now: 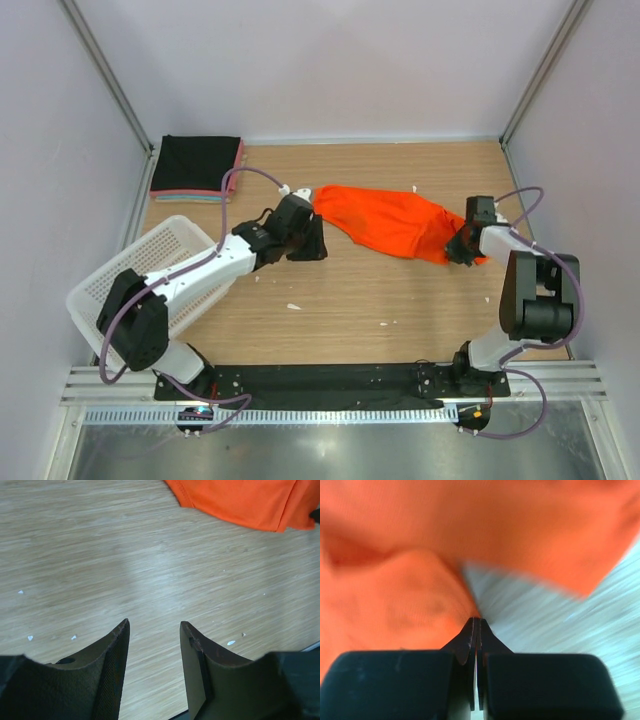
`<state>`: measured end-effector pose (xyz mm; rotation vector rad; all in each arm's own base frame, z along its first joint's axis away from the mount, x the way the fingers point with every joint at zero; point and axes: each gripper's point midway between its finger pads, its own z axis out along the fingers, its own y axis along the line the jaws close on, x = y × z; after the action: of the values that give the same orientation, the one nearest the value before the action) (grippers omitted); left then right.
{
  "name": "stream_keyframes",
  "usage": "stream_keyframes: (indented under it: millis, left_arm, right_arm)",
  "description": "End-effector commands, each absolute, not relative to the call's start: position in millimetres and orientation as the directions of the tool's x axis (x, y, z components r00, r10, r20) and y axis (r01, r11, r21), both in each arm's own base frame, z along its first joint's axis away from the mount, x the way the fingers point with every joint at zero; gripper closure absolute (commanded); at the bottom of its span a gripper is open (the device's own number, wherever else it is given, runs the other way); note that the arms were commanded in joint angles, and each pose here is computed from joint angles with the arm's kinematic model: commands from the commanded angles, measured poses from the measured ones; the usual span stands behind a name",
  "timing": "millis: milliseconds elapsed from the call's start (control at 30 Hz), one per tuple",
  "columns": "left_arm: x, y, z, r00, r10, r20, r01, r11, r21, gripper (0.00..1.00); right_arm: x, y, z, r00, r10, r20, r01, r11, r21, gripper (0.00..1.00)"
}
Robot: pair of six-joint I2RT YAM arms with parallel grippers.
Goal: Fold and stack the t-shirts
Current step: Flatten the tshirt out
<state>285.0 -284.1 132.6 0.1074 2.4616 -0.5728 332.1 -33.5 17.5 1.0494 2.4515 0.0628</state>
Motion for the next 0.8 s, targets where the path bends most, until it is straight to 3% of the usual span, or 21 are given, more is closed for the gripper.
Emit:
stream_keyframes:
  millis: [0, 67, 300, 400, 567, 667, 700, 767]
  left_arm:
    - [285, -273, 163, -0.774, -0.121, -0.622, 0.179, 0.900, -0.398, 0.54]
    - [282, -267, 161, -0.775, -0.143, -0.615, 0.152, 0.903, -0.402, 0.53]
    - [263, -265, 151, -0.806, -0.248, -0.537, 0.086, 0.849, -0.521, 0.52]
    - [250, -282, 144, -0.830, -0.294, -0.474, 0.101, 0.756, -0.646, 0.49]
    - [237, -276, 122, -0.843, -0.313, -0.438, 0.069, 0.745, -0.664, 0.48]
    - [229, -278, 120, -0.852, -0.310, -0.422, 0.070, 0.731, -0.678, 0.48]
    - [226, -281, 120, -0.850, -0.309, -0.427, 0.072, 0.735, -0.674, 0.48]
    - [219, -289, 117, -0.856, -0.305, -0.418, 0.068, 0.735, -0.674, 0.48]
  right_arm:
    - [311, 33, 32, -0.648, 0.692, -0.318, 0.606, 0.721, 0.335, 0.99]
    - [299, 84, 40, -0.712, 0.626, -0.318, 0.520, 0.774, 0.360, 0.99]
    - [248, 178, 49, -0.747, 0.615, -0.251, 0.434, 0.738, 0.517, 0.99]
    - [239, 212, 59, -0.745, 0.603, -0.285, 0.391, 0.741, 0.546, 0.99]
    - [235, 245, 66, -0.782, 0.536, -0.320, 0.326, 0.788, 0.523, 0.99]
    - [235, 239, 72, -0.787, 0.513, -0.343, 0.326, 0.817, 0.475, 0.75]
    - [234, 234, 82, -0.782, 0.507, -0.362, 0.316, 0.824, 0.470, 0.60]
    - [238, 225, 95, -0.756, 0.511, -0.409, 0.308, 0.829, 0.467, 0.52]
